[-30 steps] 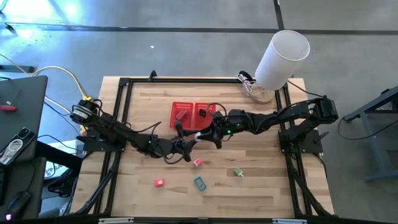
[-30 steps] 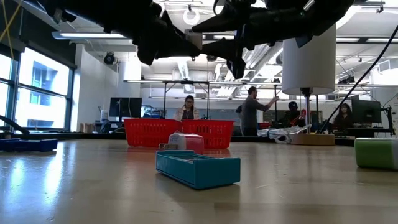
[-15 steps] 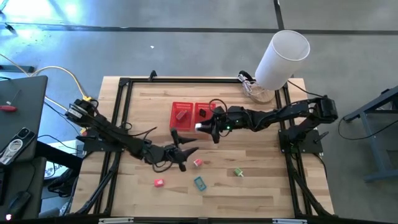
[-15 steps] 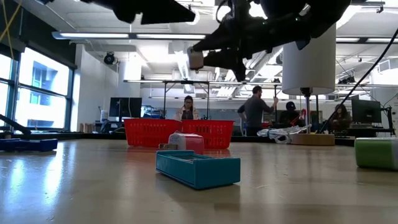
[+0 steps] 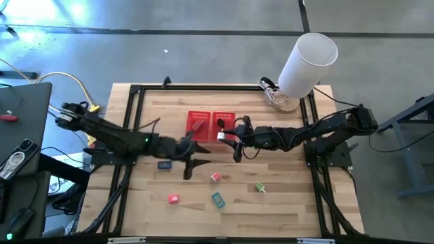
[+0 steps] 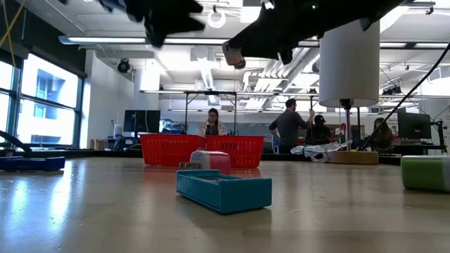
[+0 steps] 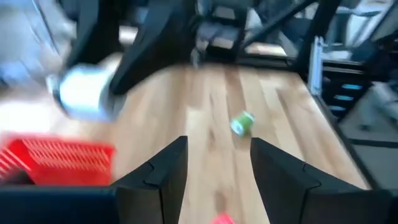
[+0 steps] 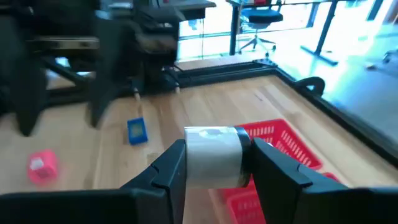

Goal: Pick & Place Office items
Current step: Put the white charger adapter into the left red bin

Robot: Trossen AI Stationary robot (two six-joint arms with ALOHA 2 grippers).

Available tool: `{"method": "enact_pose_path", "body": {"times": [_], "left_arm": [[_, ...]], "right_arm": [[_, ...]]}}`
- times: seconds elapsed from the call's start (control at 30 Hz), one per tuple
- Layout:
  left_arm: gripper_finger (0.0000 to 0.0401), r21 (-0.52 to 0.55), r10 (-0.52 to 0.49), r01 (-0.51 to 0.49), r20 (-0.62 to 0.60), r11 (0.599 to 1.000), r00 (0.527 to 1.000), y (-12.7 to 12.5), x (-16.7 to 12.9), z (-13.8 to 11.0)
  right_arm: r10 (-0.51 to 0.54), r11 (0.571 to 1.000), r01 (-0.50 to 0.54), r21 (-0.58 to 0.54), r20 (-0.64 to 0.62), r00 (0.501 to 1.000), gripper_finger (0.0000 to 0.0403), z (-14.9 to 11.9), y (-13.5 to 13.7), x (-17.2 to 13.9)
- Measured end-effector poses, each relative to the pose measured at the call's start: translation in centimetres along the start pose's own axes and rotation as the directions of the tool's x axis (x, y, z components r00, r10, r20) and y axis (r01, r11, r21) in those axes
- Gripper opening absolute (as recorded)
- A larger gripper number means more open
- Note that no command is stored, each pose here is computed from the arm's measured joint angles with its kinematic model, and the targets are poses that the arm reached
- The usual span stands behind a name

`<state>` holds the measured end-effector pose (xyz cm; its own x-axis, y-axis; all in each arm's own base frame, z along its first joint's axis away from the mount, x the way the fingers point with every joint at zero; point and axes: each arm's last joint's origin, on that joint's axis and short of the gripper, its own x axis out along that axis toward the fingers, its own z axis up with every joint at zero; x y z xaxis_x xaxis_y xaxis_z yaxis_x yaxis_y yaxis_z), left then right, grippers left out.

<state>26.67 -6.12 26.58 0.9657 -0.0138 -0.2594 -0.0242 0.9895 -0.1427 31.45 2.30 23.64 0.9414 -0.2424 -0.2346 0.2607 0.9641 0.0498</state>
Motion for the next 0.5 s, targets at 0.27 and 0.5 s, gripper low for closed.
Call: {"method": "enact_pose_path", "body": {"times": [0.27,0.5], "left_arm": [[0.0165,-0.202,-0.138,0.109,-0.136,0.973,0.981,4.0,2.3,-1.3],[0.0166,-0.249,-0.111,0.070,-0.154,0.966,0.982,5.6,3.8,-2.2]], "right_arm": [[-0.037,0.995,0.038,-0.095,0.016,0.999,0.0135,0.0,1.6,-0.8],[-0.034,0.994,0.035,-0.102,0.005,0.999,0.0135,-0.2,1.7,-0.9]]}}
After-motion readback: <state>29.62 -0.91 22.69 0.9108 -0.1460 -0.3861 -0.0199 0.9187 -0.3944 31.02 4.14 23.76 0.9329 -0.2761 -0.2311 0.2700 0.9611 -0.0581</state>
